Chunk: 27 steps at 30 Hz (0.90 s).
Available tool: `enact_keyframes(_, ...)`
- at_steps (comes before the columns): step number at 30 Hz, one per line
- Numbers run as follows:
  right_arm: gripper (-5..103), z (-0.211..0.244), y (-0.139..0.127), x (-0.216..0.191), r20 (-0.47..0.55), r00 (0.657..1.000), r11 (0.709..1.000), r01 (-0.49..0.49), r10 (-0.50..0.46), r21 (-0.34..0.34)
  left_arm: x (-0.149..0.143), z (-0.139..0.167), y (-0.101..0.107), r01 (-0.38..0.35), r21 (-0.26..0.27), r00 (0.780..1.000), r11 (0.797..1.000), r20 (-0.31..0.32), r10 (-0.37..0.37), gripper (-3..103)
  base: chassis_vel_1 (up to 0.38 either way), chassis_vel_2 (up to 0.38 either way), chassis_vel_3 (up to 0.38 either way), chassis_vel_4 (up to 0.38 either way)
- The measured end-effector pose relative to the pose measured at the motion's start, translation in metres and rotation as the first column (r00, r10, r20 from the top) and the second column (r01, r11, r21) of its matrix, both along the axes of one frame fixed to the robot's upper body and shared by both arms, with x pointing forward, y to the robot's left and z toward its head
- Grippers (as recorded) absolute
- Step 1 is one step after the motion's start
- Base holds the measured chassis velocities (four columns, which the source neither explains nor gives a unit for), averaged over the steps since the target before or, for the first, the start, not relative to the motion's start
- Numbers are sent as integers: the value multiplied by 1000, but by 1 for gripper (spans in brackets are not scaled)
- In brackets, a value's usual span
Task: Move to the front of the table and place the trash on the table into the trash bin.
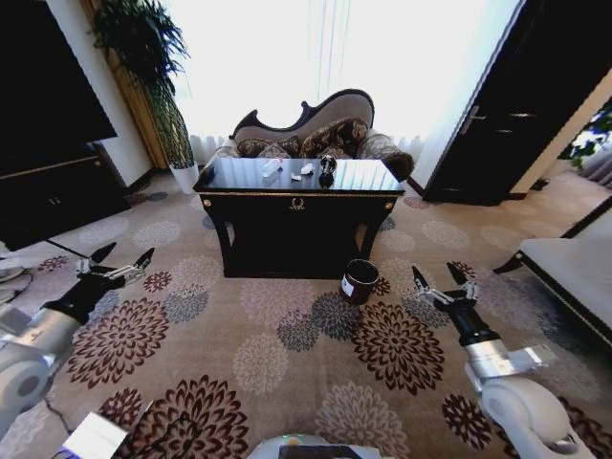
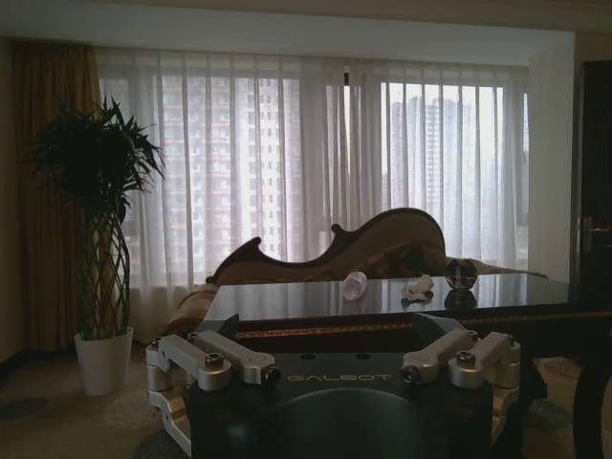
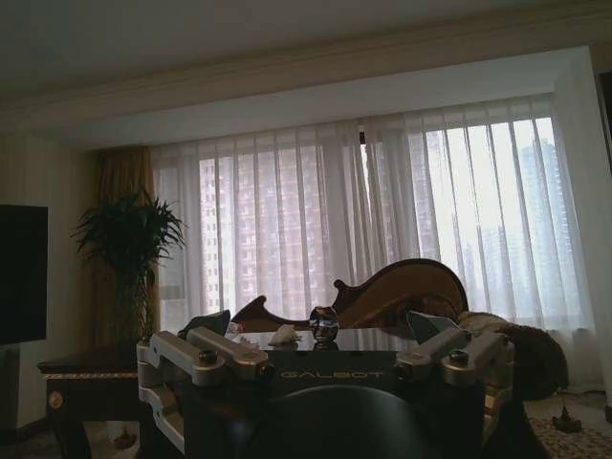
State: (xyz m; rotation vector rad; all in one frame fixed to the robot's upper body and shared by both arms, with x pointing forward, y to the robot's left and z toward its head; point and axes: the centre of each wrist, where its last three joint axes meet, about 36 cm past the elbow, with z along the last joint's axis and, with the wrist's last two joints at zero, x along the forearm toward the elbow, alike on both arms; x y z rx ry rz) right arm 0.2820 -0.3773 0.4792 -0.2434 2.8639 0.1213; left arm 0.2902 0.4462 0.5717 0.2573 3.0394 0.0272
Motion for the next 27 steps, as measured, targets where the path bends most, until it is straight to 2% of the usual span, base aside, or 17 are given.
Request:
enact_keyframes(14,100,-1,4,-4,-9,1000,1000,5,-5,11,-6,-2,1,-43,-13,999,999,5,43,100,0,0,0,0)
enact_keyframes(27,100,0,7,-7,3,1000,1000,-15,15,13,-11,-4,0,-54,-23,999,998,-3,54,100,0,0,0,0)
